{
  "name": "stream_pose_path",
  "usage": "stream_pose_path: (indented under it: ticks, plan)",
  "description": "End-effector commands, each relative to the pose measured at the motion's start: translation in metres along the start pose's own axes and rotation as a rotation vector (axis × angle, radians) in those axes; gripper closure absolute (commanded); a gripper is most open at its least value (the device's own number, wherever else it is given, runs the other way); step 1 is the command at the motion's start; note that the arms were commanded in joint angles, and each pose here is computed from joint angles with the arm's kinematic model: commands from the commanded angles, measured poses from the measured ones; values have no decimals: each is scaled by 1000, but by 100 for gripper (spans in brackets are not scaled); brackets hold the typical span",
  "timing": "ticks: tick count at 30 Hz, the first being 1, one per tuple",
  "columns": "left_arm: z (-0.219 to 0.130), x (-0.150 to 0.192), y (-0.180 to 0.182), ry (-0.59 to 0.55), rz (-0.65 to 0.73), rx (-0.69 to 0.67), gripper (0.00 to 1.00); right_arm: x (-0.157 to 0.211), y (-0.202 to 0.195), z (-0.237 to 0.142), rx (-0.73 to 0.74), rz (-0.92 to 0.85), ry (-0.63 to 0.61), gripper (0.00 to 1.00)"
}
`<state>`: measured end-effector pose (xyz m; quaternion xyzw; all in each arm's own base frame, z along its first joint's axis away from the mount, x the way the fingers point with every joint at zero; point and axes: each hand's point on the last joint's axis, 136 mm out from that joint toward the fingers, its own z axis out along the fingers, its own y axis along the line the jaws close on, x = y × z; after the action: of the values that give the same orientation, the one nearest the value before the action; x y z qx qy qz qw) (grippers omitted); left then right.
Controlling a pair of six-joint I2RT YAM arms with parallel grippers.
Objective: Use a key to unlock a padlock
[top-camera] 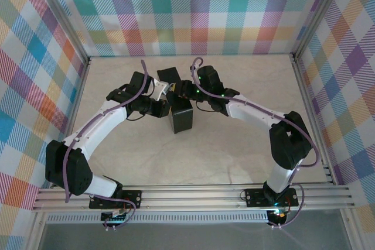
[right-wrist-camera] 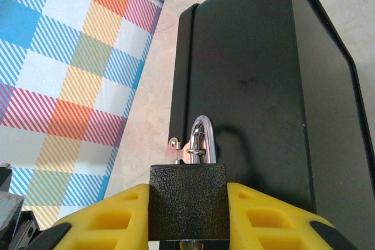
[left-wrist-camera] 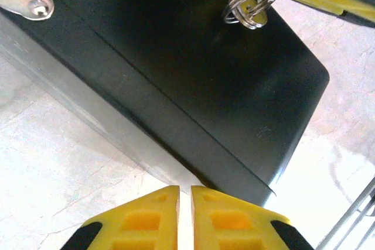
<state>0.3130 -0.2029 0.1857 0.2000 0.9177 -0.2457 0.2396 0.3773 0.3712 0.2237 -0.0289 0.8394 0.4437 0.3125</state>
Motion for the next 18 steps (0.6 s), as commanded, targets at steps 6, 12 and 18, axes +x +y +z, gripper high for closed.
stream_pose_path:
  ticks: [6,12,18]
  plan:
    - [-44,-67,26,-249,-172,-43,82,0,-2,1,-6,-8,-32,83]
    - [-29,-108,68,-343,-261,-138,79,7,-5,1,-7,-11,-14,83]
    - [-7,-136,98,-368,-312,-203,78,9,-2,-1,-12,-39,-5,83]
